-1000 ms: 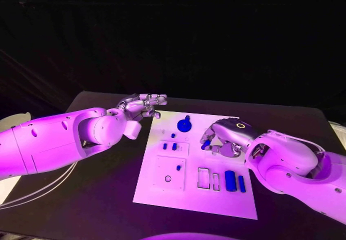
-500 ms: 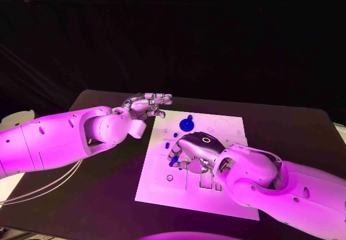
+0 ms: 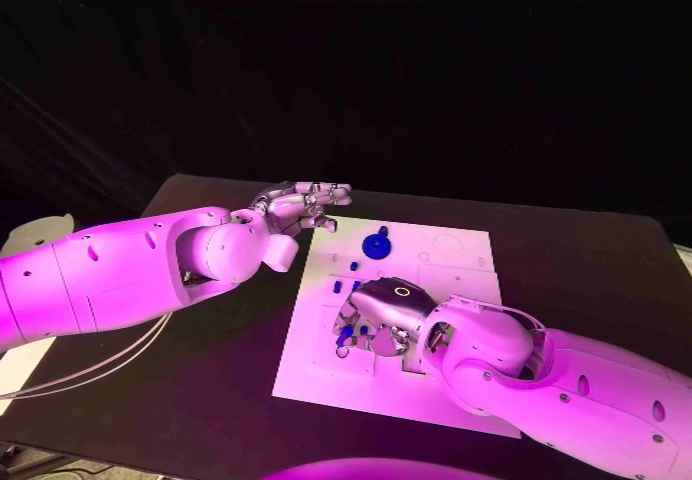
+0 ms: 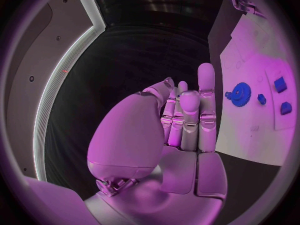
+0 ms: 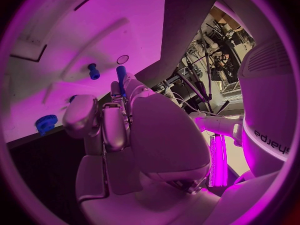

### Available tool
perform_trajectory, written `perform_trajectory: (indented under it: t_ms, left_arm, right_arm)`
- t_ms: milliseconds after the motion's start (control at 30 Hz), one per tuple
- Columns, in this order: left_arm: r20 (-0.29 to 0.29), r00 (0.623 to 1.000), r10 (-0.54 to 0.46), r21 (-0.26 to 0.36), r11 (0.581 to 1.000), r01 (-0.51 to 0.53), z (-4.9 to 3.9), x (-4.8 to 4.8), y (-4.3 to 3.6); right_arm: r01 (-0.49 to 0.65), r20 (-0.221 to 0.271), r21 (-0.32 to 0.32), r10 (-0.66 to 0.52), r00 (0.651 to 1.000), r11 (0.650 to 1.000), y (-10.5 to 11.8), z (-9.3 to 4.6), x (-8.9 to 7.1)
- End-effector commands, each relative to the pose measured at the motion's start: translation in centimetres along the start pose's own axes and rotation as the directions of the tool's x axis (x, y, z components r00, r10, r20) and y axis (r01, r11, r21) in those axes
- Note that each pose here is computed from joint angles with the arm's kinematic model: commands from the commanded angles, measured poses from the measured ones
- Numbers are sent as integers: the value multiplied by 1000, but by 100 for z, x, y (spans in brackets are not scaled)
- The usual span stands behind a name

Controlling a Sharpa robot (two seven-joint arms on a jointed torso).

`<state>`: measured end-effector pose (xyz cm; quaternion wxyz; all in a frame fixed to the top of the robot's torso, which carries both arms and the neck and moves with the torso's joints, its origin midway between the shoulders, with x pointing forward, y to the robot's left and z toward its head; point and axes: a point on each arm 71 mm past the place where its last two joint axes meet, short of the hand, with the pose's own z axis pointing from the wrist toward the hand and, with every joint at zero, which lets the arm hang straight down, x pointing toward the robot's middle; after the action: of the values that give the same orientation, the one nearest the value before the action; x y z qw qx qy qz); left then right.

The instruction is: Assemble the parts on the task board

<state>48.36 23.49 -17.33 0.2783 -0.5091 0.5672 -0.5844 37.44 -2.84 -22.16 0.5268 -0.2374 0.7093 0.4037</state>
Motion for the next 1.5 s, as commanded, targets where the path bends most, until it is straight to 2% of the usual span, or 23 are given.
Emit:
perform_trajectory:
  t_ms: [33,833,1167,1500]
  left_arm:
    - [-23,1000,-2,7,1000,2,5,24,-7]
    - [-24,1000,-2,6,1000,3,7,26,-6]
    - [-22,1000,-2,6,1000,2,3,19,-7]
    - [-21,1000,-2,5,1000,2,1,13,-8]
  right_arm:
    - [6,-42,-16,-7,999,1000,13,3,41]
    - [24,-90,3,-24,996,1000,-1,48,131]
    - [41,-126,9,-39,991,999,17,59,180]
    - [59,-99,11,-57,993,998,44,9,160]
